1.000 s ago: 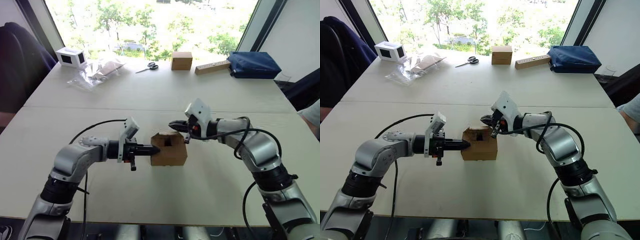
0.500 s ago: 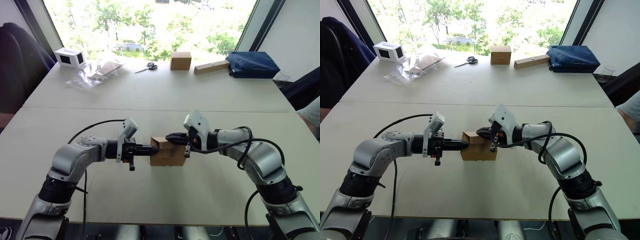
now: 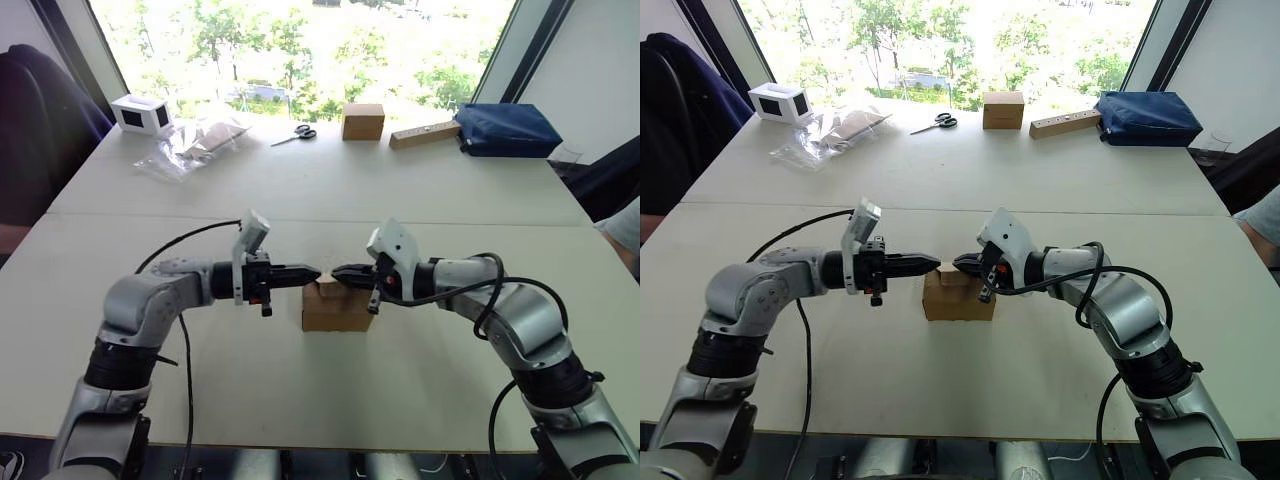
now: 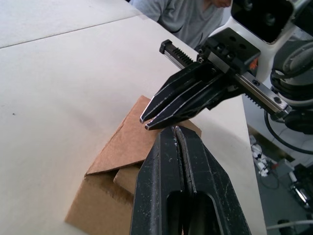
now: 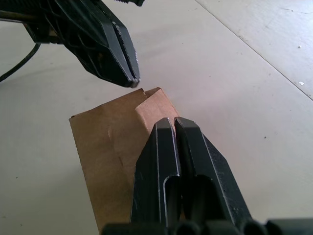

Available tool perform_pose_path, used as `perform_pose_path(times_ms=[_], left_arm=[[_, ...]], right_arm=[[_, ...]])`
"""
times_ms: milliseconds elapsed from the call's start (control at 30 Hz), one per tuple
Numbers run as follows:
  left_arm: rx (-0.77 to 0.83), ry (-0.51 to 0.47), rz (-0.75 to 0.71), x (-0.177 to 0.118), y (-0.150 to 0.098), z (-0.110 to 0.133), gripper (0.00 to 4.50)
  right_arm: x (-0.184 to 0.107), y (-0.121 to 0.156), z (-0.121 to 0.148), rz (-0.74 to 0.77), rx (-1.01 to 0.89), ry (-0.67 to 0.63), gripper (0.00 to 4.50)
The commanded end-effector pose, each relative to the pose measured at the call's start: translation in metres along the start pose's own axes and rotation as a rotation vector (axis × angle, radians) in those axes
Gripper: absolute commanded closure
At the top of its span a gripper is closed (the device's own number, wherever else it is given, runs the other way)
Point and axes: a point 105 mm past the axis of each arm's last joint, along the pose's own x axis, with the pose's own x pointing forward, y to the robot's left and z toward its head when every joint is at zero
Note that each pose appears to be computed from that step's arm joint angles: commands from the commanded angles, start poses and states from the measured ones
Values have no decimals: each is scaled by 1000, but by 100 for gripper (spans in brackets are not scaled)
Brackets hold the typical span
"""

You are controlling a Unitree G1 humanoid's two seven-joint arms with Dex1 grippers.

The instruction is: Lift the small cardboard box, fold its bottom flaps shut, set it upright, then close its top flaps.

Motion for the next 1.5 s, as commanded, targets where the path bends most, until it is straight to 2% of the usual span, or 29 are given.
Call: perform_pose_path(times_ms=[33,667,767,800,967,1500], left_arm=[[43,3,34,7,7,0,450],[3,-31,65,18,15,-7,450],[-23,-57,57,18,14,-5,450],[-33,-66,53,18,14,-3,450],[-51,-81,45,17,12,0,450],[-86,-83,53,15,13,-1,450]], right_arm=[[-3,1,11,-8,-37,-37,441],[-21,5,24,-30,-97,-47,441],[-25,7,18,-27,-141,10,376],[-26,8,15,-21,-162,31,334],[-27,17,9,25,-210,75,334],[-20,7,-3,-25,-327,138,334]])
